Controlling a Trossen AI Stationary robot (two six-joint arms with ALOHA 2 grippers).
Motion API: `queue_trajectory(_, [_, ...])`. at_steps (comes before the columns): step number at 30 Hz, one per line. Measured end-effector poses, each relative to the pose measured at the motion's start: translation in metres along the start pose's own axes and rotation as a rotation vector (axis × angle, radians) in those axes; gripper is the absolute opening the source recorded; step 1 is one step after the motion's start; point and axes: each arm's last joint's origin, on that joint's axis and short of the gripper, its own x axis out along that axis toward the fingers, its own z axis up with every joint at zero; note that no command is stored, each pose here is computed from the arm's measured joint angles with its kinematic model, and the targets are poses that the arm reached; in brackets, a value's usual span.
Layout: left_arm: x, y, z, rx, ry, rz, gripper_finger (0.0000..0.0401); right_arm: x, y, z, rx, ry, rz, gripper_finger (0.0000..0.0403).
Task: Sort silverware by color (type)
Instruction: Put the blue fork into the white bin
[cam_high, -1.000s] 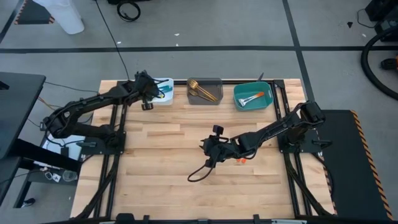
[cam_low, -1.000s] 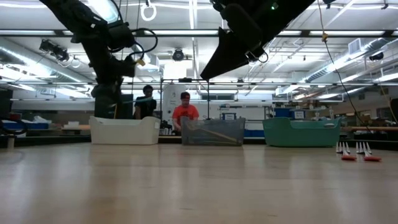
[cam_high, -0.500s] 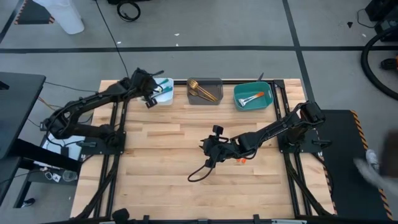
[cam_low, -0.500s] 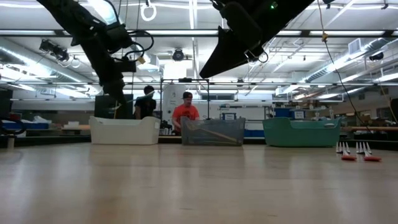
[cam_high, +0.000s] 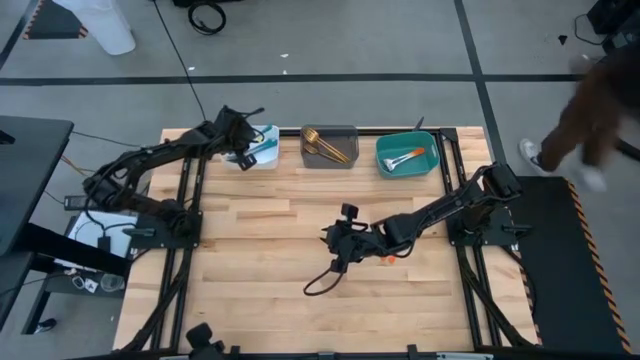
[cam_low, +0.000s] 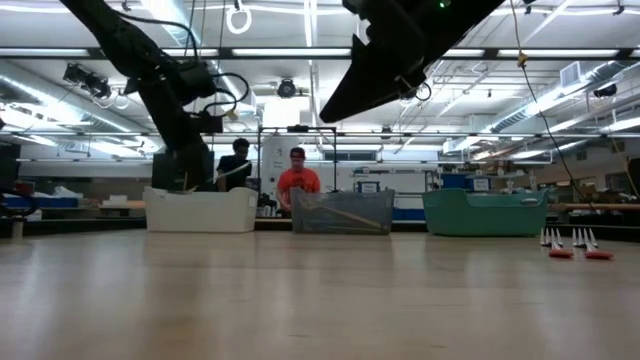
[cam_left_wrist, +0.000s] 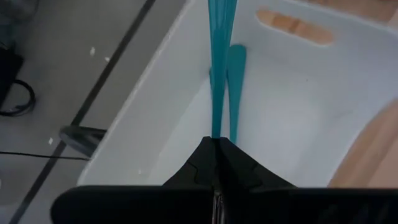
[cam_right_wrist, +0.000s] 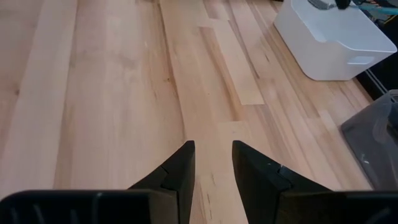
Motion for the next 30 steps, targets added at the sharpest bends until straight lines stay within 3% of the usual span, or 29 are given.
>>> queue_trajectory(22, [0.047, -0.003, -0.024, -0.013, 0.213, -0.070, 0.0015, -0.002, 0.002, 0.000, -0.006, -0.006, 0.001, 0.0117])
queue_trajectory(30, [0.048, -0.004, -0.025, -0.049, 0.228, -0.073, 0.0074, -0.002, 0.002, 0.000, -0.004, -0.009, 0.001, 0.0117])
